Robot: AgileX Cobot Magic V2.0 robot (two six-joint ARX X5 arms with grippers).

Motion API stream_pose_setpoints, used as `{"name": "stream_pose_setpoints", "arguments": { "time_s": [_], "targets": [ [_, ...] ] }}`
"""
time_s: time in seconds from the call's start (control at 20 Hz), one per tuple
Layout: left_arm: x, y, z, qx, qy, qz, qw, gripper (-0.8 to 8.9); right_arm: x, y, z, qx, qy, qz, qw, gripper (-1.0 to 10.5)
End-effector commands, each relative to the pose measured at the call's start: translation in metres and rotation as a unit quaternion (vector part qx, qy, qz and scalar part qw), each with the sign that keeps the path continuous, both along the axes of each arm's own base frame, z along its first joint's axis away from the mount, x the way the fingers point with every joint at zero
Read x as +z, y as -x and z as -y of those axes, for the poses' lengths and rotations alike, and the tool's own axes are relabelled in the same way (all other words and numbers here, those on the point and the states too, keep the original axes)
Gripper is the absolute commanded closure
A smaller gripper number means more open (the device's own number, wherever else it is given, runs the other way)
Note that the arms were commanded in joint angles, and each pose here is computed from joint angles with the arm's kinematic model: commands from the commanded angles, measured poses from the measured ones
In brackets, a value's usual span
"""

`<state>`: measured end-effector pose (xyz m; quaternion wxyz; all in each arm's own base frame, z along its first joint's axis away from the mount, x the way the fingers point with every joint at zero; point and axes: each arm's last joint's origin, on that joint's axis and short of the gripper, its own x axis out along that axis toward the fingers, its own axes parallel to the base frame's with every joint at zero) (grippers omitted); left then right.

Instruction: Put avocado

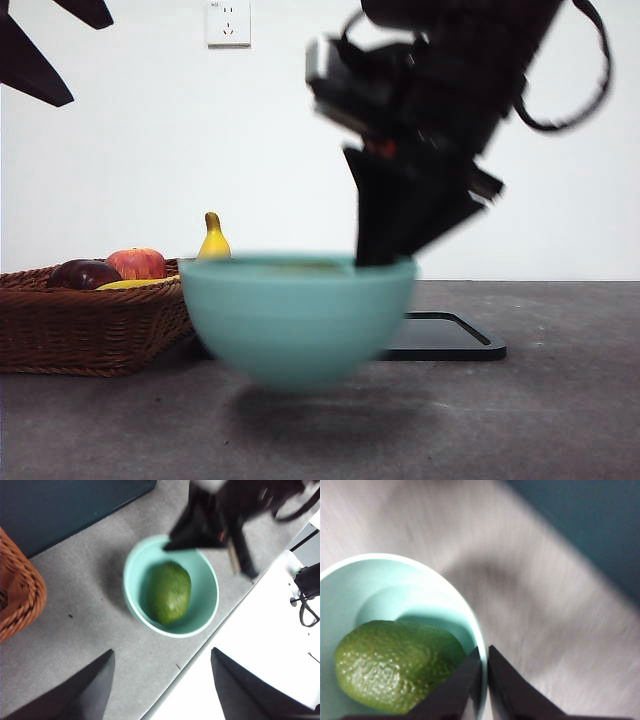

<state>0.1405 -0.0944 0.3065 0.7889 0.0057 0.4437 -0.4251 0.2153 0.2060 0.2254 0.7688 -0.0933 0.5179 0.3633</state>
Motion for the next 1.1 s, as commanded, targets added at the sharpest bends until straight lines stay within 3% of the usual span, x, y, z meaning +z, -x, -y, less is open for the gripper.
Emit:
{"name": "stream_pose_setpoints", "arguments": {
  "time_s": [0.05,0.5,0.75,1.1],
  "targets": [
    [0.002,-0.001,0.002,-0.01,0.002,0.007,1.0,5.03,0.018,-0.012,-0.001,-0.018,-0.021,0.017,0.999,9.3],
    [0.002,-0.001,0.002,-0.01,0.002,0.007,1.0,5.03,0.047,-0.102,0.014,-0.085,-0.018,0.044,0.995,9.3],
    [0.002,-0.001,0.002,-0.01,0.002,0.007,1.0,5.03,0.032,-0.145,0.015,-0.108,-0.006,0.033,0.994,9.3],
    [0.002,-0.001,0.002,-0.011,0.002,0.007,1.0,5.03,-0.001,-0.171,0.021,-0.125,0.006,0.014,0.992,9.3]
  ]
}}
